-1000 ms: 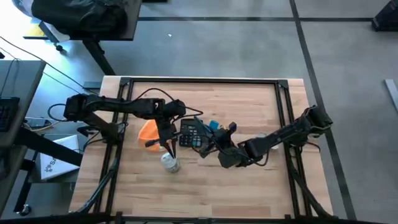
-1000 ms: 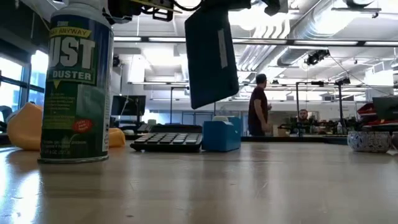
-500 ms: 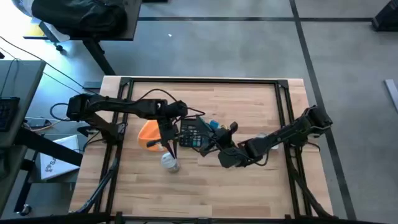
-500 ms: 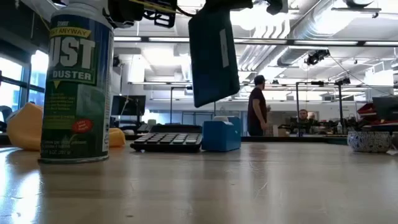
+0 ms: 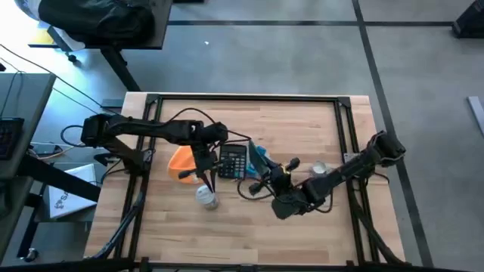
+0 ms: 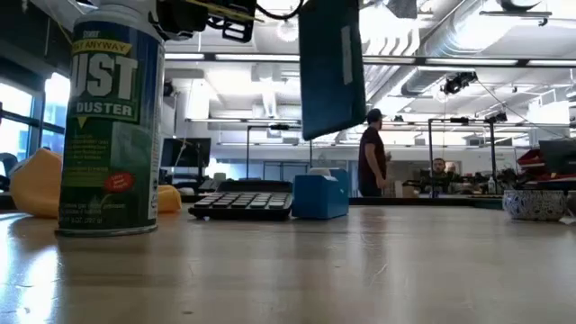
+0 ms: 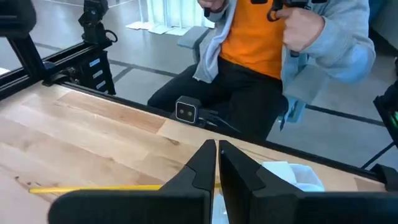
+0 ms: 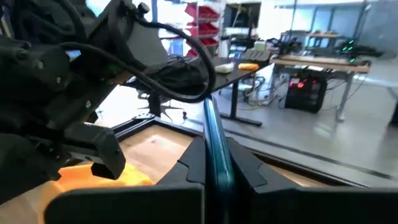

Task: Apply microfiber cloth
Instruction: Wipe the tablet with the orange microfiber cloth

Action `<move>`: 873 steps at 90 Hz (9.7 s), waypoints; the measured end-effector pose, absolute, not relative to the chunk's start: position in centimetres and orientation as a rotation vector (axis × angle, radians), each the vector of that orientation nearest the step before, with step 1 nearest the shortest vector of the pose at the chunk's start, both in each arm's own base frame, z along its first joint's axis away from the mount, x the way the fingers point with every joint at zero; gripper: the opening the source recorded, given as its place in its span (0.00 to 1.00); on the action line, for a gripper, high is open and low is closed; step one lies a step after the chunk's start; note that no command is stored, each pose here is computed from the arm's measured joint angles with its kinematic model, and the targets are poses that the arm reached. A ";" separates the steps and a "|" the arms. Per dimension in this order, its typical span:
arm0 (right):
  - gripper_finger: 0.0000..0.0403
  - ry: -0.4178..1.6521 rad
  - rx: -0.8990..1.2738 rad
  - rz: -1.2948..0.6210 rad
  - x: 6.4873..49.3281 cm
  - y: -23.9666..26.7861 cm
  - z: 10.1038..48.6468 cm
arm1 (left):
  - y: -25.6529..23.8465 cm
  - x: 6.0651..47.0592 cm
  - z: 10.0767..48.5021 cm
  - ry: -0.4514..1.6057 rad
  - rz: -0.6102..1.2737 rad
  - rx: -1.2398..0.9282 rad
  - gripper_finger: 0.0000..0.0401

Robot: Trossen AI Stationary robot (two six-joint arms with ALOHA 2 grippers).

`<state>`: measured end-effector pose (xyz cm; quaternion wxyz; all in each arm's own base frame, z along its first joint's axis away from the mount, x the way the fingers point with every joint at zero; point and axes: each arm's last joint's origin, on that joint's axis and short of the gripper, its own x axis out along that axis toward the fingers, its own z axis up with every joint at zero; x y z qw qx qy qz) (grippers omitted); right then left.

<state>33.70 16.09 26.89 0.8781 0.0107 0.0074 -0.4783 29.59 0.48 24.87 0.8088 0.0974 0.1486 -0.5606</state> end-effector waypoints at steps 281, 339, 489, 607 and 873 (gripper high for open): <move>0.00 0.572 -0.819 -0.303 32.7 19.9 28.5 | -0.1 30.4 27.4 0.341 -1.158 0.171 0.00; 0.00 0.913 -1.725 -0.216 33.2 18.9 25.5 | -1.6 30.5 27.6 0.376 -1.158 0.210 0.00; 0.00 1.150 -2.100 0.053 34.0 18.3 20.4 | 0.7 29.9 26.4 0.503 -1.069 0.208 0.00; 0.00 1.028 -2.265 0.406 37.3 16.1 20.6 | -0.8 29.0 28.7 0.490 -0.952 0.280 0.00; 0.00 0.874 -2.120 0.612 36.2 17.9 19.5 | -3.0 25.5 25.1 0.368 -0.799 0.254 0.00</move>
